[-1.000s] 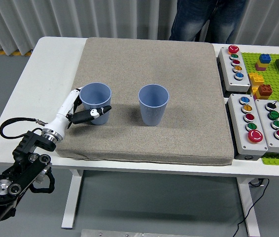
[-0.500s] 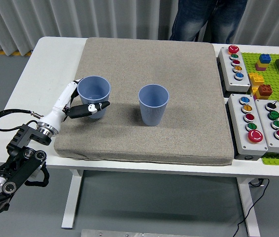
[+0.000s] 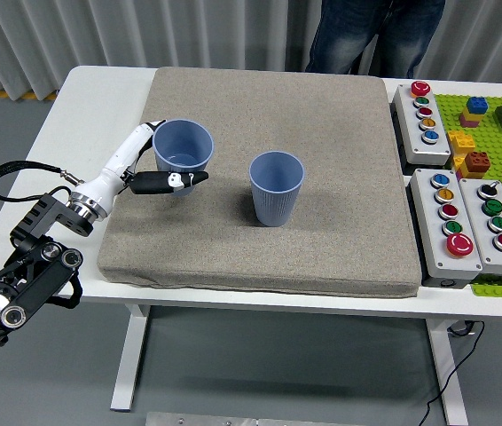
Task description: Pick cup pour cup place
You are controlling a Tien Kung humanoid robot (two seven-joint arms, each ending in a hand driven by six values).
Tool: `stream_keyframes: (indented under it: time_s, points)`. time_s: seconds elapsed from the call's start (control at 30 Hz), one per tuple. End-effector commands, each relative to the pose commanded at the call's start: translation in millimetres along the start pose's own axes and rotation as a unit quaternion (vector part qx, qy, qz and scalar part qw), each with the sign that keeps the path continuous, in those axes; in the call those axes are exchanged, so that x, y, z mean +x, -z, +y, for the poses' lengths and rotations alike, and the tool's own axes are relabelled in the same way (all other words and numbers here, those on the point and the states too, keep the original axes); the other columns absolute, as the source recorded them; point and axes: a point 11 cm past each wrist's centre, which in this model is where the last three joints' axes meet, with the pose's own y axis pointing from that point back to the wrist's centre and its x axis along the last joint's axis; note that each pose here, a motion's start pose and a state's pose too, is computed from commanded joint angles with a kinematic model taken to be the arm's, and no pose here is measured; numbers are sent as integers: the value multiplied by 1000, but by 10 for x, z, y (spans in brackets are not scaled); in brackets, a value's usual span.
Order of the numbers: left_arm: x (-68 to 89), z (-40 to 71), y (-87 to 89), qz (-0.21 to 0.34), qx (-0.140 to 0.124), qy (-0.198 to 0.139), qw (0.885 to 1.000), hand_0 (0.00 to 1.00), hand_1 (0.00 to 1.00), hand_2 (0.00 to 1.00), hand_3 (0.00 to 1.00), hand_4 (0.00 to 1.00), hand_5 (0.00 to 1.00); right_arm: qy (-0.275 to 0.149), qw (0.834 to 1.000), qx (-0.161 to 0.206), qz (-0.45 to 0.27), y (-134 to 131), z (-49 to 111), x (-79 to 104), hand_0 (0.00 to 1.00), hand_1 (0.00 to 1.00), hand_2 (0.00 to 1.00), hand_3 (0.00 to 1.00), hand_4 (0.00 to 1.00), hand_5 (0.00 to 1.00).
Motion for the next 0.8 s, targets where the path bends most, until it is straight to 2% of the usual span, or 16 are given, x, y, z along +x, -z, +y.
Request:
stream_keyframes:
  time_s: [0.23,0.47,0.8]
  points:
    - [18,-68,-82,-41,-10,17,999,583,501,546,523,923,190,0,1000,2,-2,20,3,4,651,653,590,596,2,110]
    - [72,-130,-129,-89,-16,29,995,582,500,546,522,926,197,0,1000,2,-4,30,5,5,651,653,590,596,2,109]
    - [94,-214,-228,-121,-27,41,991,581,500,546,521,919,188,-1,1000,2,-5,36,5,12,651,653,590,596,2,109]
